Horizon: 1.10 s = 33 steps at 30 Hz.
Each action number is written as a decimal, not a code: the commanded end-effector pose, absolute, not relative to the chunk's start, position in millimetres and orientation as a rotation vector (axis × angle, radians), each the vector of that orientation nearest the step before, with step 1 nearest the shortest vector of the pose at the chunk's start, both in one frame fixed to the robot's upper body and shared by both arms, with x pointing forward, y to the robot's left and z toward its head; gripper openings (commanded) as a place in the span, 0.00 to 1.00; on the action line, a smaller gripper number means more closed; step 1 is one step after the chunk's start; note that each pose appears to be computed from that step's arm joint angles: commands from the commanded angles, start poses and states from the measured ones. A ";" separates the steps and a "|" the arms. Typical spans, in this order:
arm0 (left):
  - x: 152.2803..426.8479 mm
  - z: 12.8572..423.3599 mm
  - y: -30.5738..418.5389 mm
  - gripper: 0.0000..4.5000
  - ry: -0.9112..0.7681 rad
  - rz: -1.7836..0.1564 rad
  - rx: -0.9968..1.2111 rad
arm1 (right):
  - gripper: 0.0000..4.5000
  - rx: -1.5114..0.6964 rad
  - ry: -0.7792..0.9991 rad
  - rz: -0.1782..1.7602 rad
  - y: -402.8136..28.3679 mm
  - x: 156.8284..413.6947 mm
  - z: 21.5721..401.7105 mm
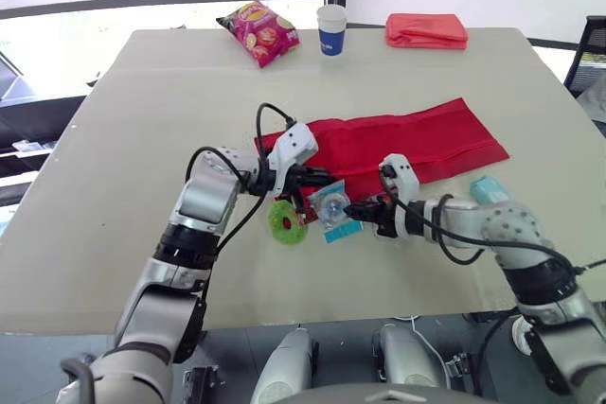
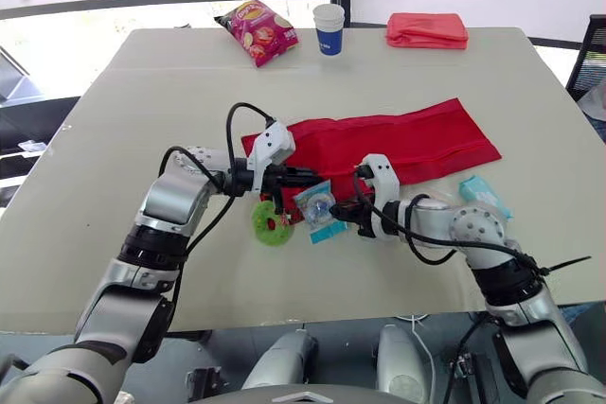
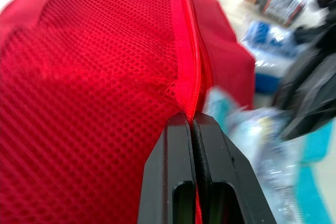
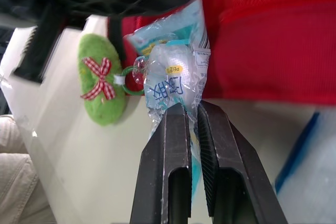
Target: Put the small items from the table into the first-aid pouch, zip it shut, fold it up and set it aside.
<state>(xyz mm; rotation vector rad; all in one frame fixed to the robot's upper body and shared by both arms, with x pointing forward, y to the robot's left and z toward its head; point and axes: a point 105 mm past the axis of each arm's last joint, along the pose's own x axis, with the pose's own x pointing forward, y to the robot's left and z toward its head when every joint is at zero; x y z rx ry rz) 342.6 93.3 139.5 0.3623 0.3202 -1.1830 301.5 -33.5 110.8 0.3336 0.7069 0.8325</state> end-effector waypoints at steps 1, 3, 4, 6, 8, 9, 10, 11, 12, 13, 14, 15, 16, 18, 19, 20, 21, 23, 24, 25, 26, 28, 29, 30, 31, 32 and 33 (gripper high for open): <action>334.2 147.9 88.9 0.01 0.284 -1.216 0.373 | 0.00 0.383 0.687 0.764 -39.8 319.6 116.4; 332.2 146.8 89.2 0.01 0.290 -1.222 0.370 | 0.00 0.408 0.693 0.750 -39.8 323.3 117.1; 331.8 145.8 89.8 0.01 0.295 -1.222 0.371 | 0.00 0.423 0.695 0.744 -39.5 325.1 117.6; 331.4 142.8 91.8 0.01 0.312 -1.219 0.370 | 0.00 0.465 0.692 0.746 -37.9 326.8 121.3; 333.0 139.6 95.0 0.01 0.328 -1.206 0.367 | 0.00 0.511 0.686 0.753 -36.3 328.2 126.5; 333.7 138.7 96.3 0.01 0.332 -1.203 0.366 | 0.00 0.531 0.683 0.753 -35.8 328.9 128.5; 334.6 138.3 96.9 0.01 0.336 -1.199 0.357 | 0.00 0.554 0.681 0.750 -34.6 330.2 130.3; 335.0 138.2 97.0 0.01 0.337 -1.198 0.350 | 0.00 0.573 0.681 0.749 -33.0 331.2 131.4; 334.9 137.9 96.5 0.01 0.343 -1.201 0.338 | 0.00 0.591 0.681 0.747 -29.7 332.8 132.6; 335.1 137.6 96.2 0.01 0.348 -1.202 0.330 | 0.00 0.610 0.681 0.749 -26.3 334.1 134.1; 336.2 136.9 96.6 0.01 0.352 -1.200 0.325 | 0.00 0.633 0.679 0.749 -22.7 336.3 136.2; 337.2 136.3 97.2 0.01 0.354 -1.199 0.329 | 0.00 0.651 0.676 0.747 -19.7 338.6 138.3; 338.0 136.4 97.4 0.01 0.354 -1.199 0.328 | 0.00 0.662 0.672 0.746 -17.4 340.9 139.9; 339.0 137.3 97.0 0.01 0.359 -1.202 0.310 | 0.00 0.686 0.667 0.749 -12.4 344.4 143.0; 339.1 137.0 96.8 0.01 0.361 -1.208 0.314 | 0.00 0.690 0.666 0.750 -9.4 346.2 144.0; 339.5 136.3 96.6 0.01 0.363 -1.211 0.320 | 0.00 0.693 0.666 0.752 -5.9 348.0 144.7; 340.8 135.7 96.7 0.01 0.364 -1.212 0.324 | 0.00 0.688 0.667 0.755 -2.1 349.6 143.7; 347.0 134.0 98.9 0.01 0.367 -1.196 0.332 | 0.00 0.622 0.647 0.743 -3.0 354.1 136.9; 348.9 133.6 99.7 0.01 0.367 -1.191 0.334 | 0.00 0.600 0.642 0.740 -4.3 355.0 134.5; 351.3 133.6 101.2 0.01 0.366 -1.185 0.339 | 0.09 0.577 0.622 0.758 -8.9 352.7 135.6; 353.1 133.7 102.4 0.00 0.367 -1.182 0.342 | 0.14 0.553 0.594 0.780 -13.2 349.8 139.1; 356.4 133.7 104.7 0.00 0.368 -1.178 0.350 | 0.26 0.406 0.500 0.815 -25.4 343.0 148.5; 358.1 133.7 105.5 0.00 0.369 -1.175 0.353 | 0.35 0.291 0.455 0.851 -31.3 334.3 154.1; 360.0 134.1 106.1 0.00 0.369 -1.172 0.355 | 0.35 0.197 0.410 0.878 -36.2 326.8 159.3; 361.4 134.4 106.5 0.00 0.369 -1.171 0.357 | 0.35 0.133 0.374 0.906 -38.8 320.4 163.9; 362.6 134.8 106.5 0.00 0.367 -1.171 0.358 | 0.35 0.092 0.347 0.931 -40.8 315.3 167.4; 363.3 135.3 106.5 0.00 0.366 -1.172 0.359 | 0.35 0.074 0.329 0.943 -42.2 312.8 168.9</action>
